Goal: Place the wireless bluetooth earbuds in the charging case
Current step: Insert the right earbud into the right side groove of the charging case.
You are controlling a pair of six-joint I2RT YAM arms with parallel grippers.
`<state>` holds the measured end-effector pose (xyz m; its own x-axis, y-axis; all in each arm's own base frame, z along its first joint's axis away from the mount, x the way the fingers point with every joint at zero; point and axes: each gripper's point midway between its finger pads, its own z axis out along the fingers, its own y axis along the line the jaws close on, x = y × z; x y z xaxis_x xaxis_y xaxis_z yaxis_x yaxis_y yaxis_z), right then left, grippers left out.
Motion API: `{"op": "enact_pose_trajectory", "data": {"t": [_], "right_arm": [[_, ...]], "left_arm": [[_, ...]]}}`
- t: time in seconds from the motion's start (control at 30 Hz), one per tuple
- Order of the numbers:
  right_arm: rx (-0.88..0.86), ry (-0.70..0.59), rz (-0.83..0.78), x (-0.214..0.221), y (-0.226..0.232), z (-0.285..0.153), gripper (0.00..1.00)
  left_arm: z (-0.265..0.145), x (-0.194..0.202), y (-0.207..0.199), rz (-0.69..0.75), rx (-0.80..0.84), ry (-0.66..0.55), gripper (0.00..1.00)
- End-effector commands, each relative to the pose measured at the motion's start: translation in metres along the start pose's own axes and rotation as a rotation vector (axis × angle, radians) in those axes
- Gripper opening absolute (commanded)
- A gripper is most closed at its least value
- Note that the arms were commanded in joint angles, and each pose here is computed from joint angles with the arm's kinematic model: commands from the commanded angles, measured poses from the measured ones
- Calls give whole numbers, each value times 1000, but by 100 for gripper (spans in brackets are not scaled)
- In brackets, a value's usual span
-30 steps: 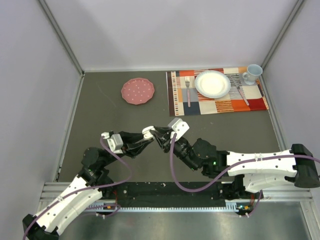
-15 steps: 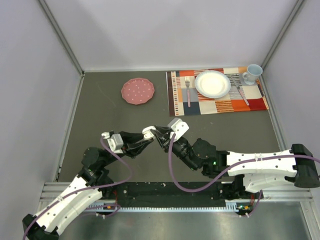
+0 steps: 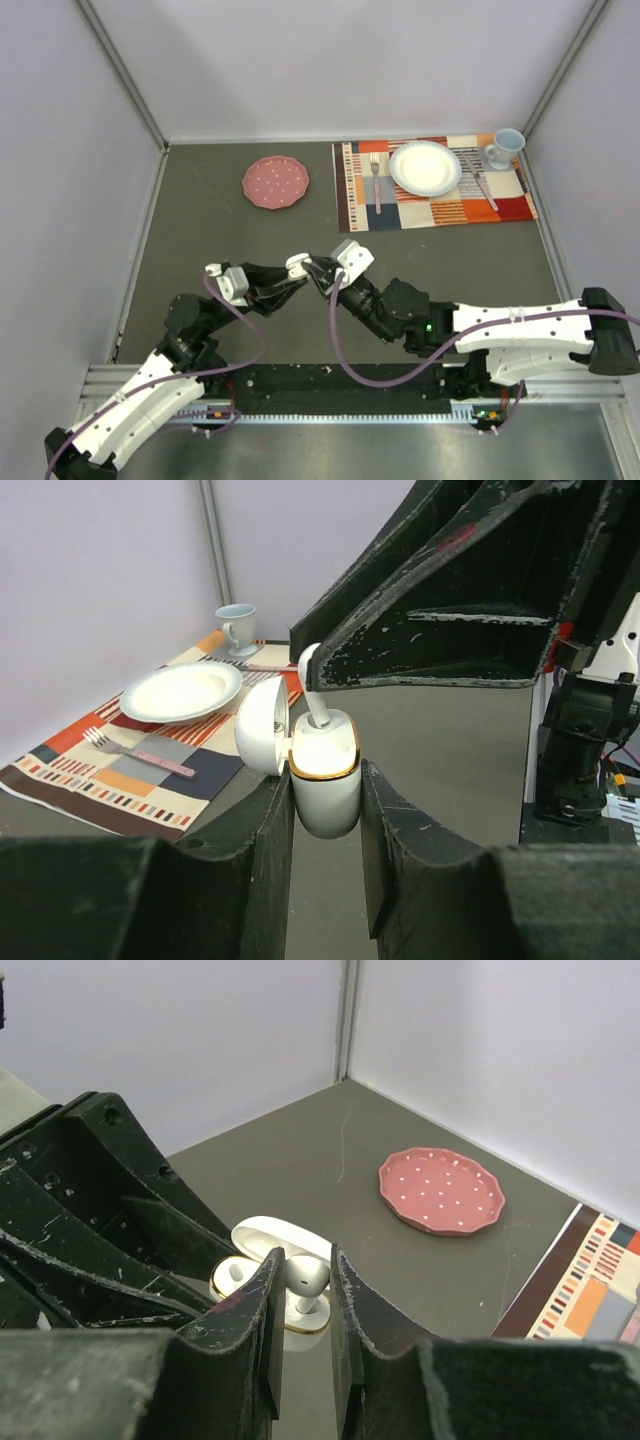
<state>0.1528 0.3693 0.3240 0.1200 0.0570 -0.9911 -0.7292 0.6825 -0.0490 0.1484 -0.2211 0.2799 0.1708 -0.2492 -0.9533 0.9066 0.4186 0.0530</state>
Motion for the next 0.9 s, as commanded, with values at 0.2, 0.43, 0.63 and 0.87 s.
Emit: {"op": "enact_pose_trajectory", "data": {"t": [0.2,0.43,0.63,0.87], "right_arm": [[36,36,-135,10,8,-4,0],[111,16,-133,1,-2,-1,0],[131,9,-114,-9,-2,3,0],[144,3,-119,-13,-5,3,0]], "left_arm": [[3,-42,7,52,-47,-114,0],[1,-42,5,53,-40,-110,0],[0,-37,1,66,-15,-90,0],[-2,-31,-1,68,-7,-67,0]]}}
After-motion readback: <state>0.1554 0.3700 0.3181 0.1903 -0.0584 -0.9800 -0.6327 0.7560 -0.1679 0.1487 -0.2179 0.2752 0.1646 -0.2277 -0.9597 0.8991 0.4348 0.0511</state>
